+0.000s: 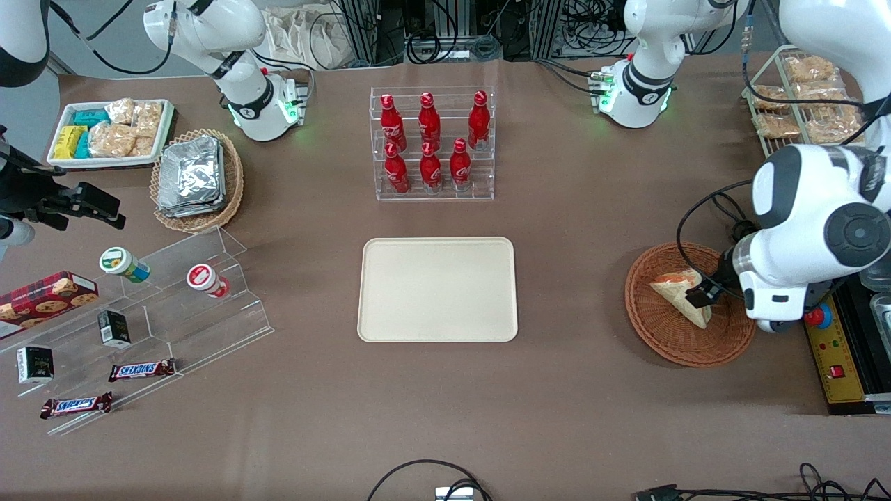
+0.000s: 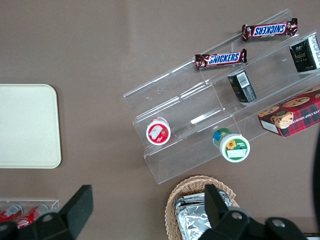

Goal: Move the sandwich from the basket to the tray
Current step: 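Lower the open left gripper over the wrapped sandwich in the basket, then close the left gripper on the sandwich and lift it from the basket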

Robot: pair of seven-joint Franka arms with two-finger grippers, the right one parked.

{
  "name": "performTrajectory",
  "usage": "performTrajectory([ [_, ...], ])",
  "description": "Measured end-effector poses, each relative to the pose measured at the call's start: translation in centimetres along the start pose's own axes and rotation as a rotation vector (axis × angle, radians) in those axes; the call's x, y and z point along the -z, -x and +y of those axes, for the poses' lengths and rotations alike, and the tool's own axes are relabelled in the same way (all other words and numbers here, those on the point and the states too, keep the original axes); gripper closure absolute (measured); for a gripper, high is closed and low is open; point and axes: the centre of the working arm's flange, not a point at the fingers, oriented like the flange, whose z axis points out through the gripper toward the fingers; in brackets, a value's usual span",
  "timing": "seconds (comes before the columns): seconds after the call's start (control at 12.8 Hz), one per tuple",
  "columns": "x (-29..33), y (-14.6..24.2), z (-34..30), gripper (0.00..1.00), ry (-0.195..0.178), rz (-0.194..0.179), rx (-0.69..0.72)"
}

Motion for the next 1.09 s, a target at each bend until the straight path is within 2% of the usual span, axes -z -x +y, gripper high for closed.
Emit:
performTrajectory([
  [0.31, -4.7, 0.0, -1.3, 0.00, -0.025, -0.023, 0.034],
  [0.47, -6.3, -0.8, -2.0, 0.00, -0.033, -0.021, 0.052],
  [0.7, -8.9, -1.0, -2.4, 0.00, -0.010, -0.008, 0.057],
  [1.09, -11.7, -1.3, -2.6, 0.01, 0.007, -0.006, 0.065],
])
